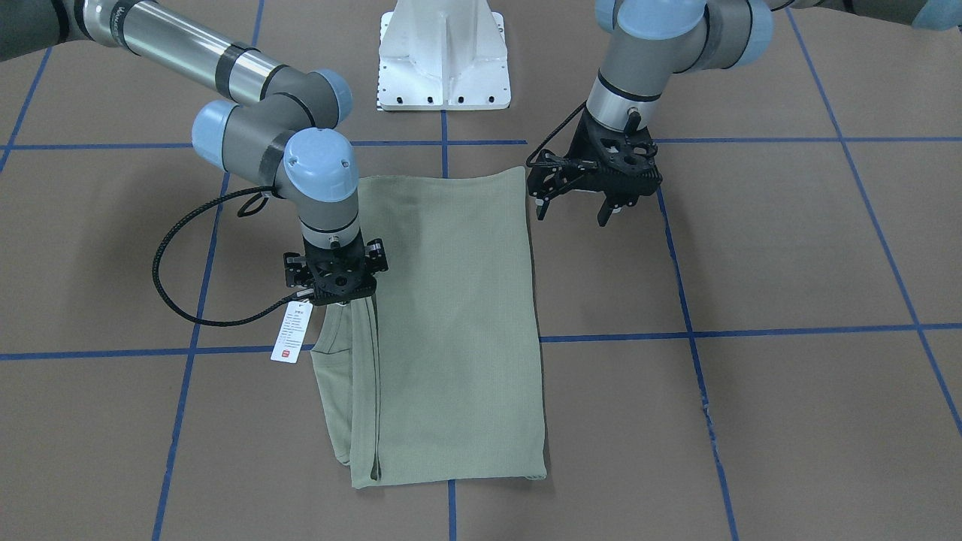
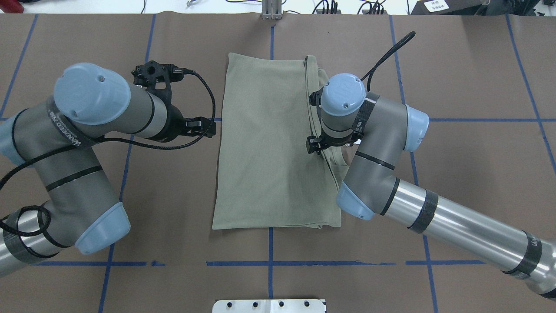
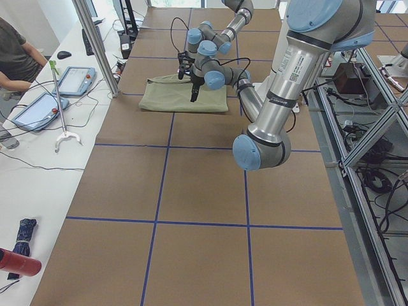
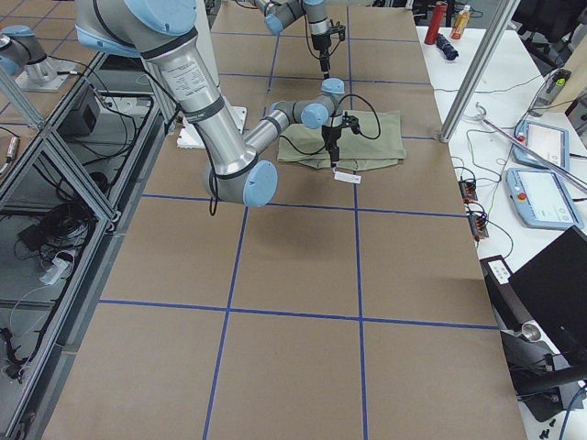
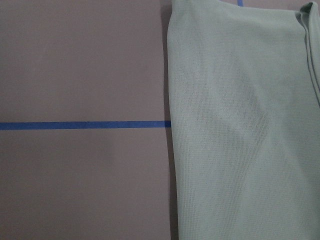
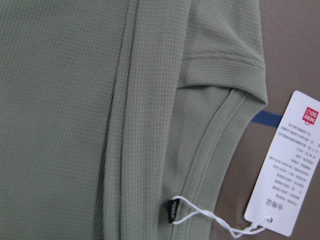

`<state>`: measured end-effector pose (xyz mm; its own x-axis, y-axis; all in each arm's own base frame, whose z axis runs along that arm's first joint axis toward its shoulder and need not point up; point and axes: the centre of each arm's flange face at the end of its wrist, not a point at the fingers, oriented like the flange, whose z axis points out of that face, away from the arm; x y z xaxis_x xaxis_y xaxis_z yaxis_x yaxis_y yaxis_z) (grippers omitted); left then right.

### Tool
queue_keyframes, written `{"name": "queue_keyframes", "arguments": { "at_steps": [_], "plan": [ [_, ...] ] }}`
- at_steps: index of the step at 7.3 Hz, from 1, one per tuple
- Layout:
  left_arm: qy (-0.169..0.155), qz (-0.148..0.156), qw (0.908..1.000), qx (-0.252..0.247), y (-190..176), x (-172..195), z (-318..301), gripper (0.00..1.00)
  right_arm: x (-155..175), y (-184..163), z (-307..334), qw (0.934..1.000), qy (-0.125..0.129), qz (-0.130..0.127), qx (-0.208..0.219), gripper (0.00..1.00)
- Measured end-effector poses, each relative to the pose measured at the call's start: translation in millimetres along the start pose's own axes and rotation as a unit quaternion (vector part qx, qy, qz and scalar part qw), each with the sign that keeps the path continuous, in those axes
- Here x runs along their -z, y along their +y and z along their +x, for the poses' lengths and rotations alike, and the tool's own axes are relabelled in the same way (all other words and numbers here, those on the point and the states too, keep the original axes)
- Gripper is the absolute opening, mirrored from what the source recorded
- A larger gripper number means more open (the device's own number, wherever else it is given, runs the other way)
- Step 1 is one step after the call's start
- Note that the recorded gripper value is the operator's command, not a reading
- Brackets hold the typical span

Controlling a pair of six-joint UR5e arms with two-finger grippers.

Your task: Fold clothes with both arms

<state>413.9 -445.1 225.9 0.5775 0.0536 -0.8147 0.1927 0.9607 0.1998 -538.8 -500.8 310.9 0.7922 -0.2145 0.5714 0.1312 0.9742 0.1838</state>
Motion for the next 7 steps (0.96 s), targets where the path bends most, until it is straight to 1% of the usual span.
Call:
{"name": "queue_keyframes", "arguments": {
  "at_steps": [3,7],
  "plan": [
    [0.001,0.0,1.0,0.0,0,0,1,1.0,-1,-4,13,1.0,0.001,-0.005,-0.005,1.0],
    [0.006,0.002,1.0,0.002,-1,3,7,1.0,-11,-14,77,0.9998,0.011,-0.017,0.003,1.0]
  ]
}}
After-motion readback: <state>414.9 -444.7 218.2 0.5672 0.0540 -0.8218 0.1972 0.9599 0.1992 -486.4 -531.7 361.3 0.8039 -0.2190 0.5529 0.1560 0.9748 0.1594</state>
